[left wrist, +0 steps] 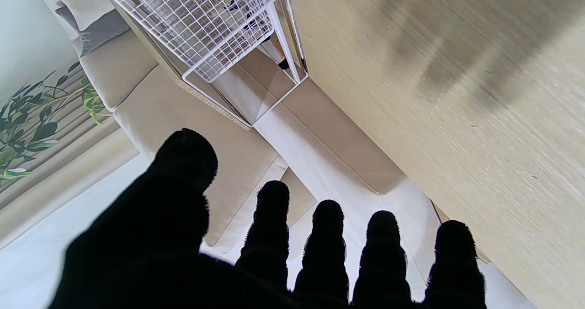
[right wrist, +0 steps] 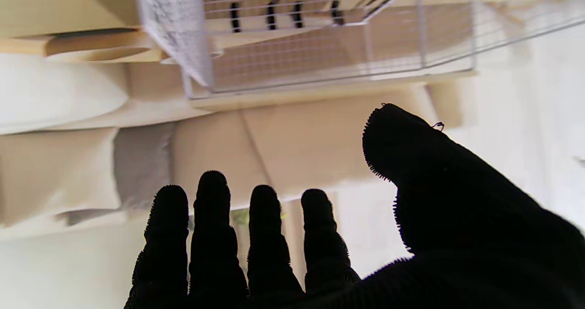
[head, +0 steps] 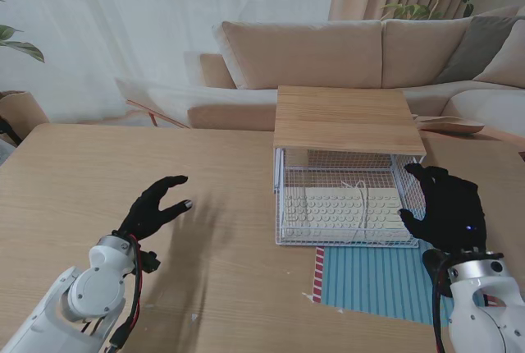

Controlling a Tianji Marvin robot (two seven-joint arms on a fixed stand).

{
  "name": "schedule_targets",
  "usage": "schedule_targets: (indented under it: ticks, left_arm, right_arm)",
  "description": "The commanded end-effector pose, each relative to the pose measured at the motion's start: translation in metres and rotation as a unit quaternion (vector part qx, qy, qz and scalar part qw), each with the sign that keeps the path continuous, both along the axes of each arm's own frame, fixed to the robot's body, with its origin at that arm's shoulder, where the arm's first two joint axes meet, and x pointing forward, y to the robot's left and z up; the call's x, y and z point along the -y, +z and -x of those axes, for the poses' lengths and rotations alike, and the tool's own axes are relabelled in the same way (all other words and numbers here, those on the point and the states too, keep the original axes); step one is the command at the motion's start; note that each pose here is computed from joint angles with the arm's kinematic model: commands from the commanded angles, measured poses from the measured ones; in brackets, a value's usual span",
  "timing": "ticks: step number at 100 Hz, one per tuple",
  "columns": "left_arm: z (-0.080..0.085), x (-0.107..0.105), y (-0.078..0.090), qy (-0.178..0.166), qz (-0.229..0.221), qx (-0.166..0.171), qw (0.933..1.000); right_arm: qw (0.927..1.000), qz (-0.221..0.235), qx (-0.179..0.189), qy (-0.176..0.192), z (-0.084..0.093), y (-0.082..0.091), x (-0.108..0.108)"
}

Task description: Unroll the mouse pad and set up the keyboard and mouse from the tabletop organizer

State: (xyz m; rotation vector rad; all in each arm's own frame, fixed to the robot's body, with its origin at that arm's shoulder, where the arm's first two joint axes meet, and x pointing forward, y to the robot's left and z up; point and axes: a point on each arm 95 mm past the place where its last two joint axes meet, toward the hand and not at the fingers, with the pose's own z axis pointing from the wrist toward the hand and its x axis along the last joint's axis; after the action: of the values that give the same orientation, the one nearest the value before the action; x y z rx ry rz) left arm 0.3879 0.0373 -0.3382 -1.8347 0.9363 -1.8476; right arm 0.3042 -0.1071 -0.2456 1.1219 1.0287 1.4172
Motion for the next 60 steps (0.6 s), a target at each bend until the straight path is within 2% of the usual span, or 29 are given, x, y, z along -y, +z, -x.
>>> schedule_targets:
  ticks: [1, 13, 27, 40, 60]
  left_arm:
    - [0.001, 0.003, 0.0, -0.005, 0.003, -0.004, 1.0]
    - [0.001, 0.003, 0.001, -0.005, 0.004, -0.003, 1.0]
    - [0.001, 0.002, 0.001, -0.004, 0.004, -0.005, 1.0]
    - [0.0, 0.0, 0.001, -0.001, 0.005, -0.004, 1.0]
    - [0.0, -0.001, 0.001, 0.0, 0.005, -0.005, 1.0]
  right_arm:
    - [0.9996, 0.001, 0.01, 0.025, -0.009, 0.019, -0.014]
    - [0.9976, 0.004, -0.01, 0.068, -0.027, 0.032, -0.032]
    - [0.9933, 0.003, -0.047, 0.105, -0.05, 0.037, -0.05]
    - [0.9873, -0.004, -0.088, 0.132, -0.073, 0.035, -0.066]
    - [0.974, 0.015, -0.159, 0.161, -0.105, 0.024, -0.084]
